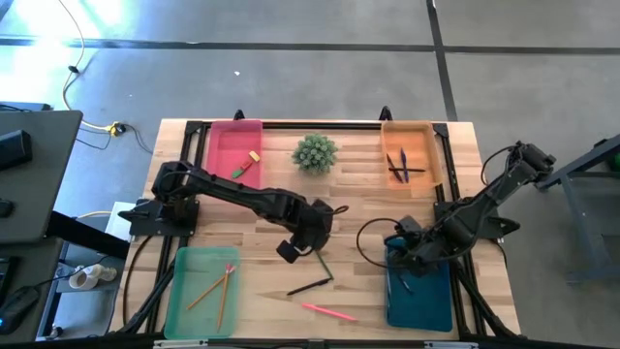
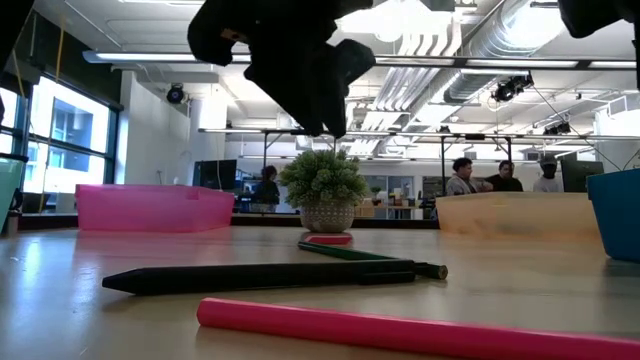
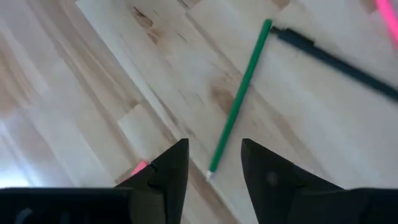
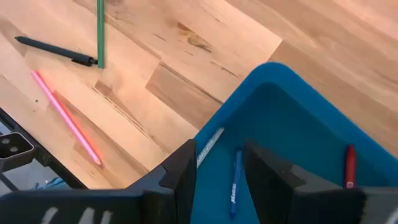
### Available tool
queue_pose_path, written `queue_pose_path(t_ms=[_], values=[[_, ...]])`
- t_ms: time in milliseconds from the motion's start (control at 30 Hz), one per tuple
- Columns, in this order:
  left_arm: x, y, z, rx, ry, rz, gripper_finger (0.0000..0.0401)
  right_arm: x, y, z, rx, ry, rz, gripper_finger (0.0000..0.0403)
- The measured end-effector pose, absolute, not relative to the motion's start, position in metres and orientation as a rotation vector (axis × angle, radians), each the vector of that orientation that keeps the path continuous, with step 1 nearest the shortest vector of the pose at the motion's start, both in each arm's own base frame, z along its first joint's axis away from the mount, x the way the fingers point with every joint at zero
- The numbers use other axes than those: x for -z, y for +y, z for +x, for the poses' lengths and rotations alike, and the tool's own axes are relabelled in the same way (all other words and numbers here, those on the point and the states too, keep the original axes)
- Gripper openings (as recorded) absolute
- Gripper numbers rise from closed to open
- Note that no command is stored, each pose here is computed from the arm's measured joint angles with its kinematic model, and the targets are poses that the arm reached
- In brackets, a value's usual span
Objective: Sort crayons/erasers/pens/pencils in bins
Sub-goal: Put the green pencil into the green bin
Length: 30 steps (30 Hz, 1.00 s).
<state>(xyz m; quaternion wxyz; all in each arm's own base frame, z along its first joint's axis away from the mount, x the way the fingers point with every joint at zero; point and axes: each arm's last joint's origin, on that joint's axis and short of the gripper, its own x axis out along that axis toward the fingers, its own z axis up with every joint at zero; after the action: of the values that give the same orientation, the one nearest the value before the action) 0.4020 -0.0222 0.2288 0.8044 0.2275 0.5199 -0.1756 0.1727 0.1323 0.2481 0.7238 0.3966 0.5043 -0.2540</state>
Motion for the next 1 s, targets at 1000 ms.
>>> queue_pose_path(t_ms=[1000], values=[[-0.156,-0.029,0.422,0.432,1.256,0.506,0.0133,-0.248,0.125,0.178,0.563,1.111,0.854,0.0121]])
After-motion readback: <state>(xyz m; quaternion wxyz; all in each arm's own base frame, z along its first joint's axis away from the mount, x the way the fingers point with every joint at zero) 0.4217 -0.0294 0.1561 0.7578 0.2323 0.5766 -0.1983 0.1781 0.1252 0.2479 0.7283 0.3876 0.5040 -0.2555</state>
